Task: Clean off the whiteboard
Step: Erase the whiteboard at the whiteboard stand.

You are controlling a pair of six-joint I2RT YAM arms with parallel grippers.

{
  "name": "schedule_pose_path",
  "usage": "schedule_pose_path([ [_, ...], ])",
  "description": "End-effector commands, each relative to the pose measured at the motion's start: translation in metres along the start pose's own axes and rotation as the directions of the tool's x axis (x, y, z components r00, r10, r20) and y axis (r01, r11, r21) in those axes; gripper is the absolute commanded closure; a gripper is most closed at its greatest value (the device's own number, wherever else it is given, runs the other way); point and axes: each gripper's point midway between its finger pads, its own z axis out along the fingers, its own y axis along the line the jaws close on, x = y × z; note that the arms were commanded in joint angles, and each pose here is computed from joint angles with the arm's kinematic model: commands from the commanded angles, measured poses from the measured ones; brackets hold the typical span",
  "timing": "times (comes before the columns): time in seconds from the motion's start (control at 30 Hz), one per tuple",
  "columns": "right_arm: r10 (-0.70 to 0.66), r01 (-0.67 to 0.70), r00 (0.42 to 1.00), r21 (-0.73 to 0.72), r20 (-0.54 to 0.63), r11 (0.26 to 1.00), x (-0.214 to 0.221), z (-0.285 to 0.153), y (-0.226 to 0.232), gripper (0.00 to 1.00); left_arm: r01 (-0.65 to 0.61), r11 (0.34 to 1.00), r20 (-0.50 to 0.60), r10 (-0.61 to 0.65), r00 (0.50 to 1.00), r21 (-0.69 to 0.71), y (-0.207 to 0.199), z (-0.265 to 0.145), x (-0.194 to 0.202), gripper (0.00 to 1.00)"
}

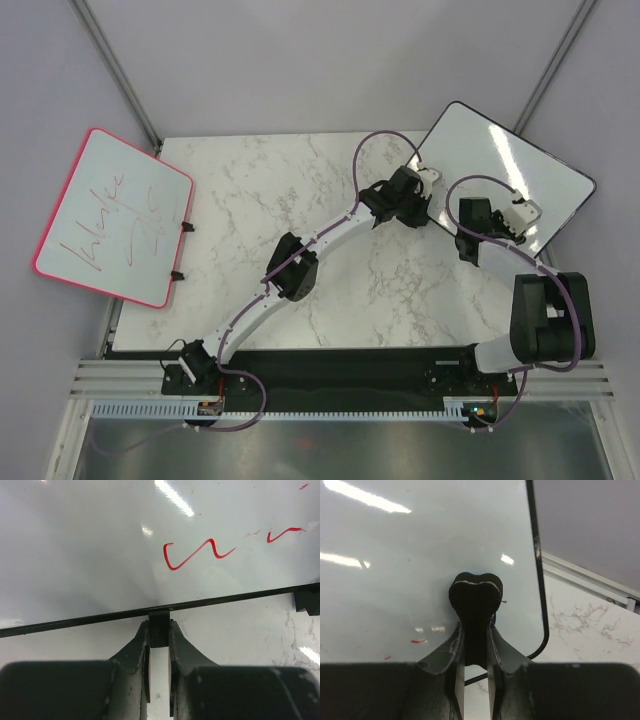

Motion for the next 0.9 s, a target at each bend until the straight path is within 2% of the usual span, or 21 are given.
schedule_pose_path([
  [0.0,0.058,-0.063,0.997,0.09,0.06,0.994,-0.015,0.003,-0.022,1.0,0.008,0.996,-0.079,-0.001,0.997,0.086,-0.026,0.003,0.024,0.98],
  [0.33,0.124,-0.125,0.988,-0.004,0.092,0.992,-0.053,0.001,0.046,1.0,0.008,0.996,-0.078,-0.001,0.997,0.09,-0.027,0.003,0.024,0.98],
  [0.57,0.075,-0.075,0.997,0.007,0.021,0.997,-0.01,0.005,0.039,1.0,0.011,0.996,-0.08,-0.004,0.997,0.09,-0.026,0.004,0.024,0.98],
  [0.73,0.066,-0.066,0.998,0.005,0.004,0.998,-0.008,-0.004,0.03,1.0,0.01,0.996,-0.077,-0.003,0.997,0.09,-0.027,0.003,0.023,0.98],
  [0.87,0.06,-0.06,0.997,-0.005,-0.051,0.998,0.006,-0.009,0.024,1.0,0.012,0.996,-0.08,-0.005,0.997,0.088,-0.026,0.003,0.024,0.98],
])
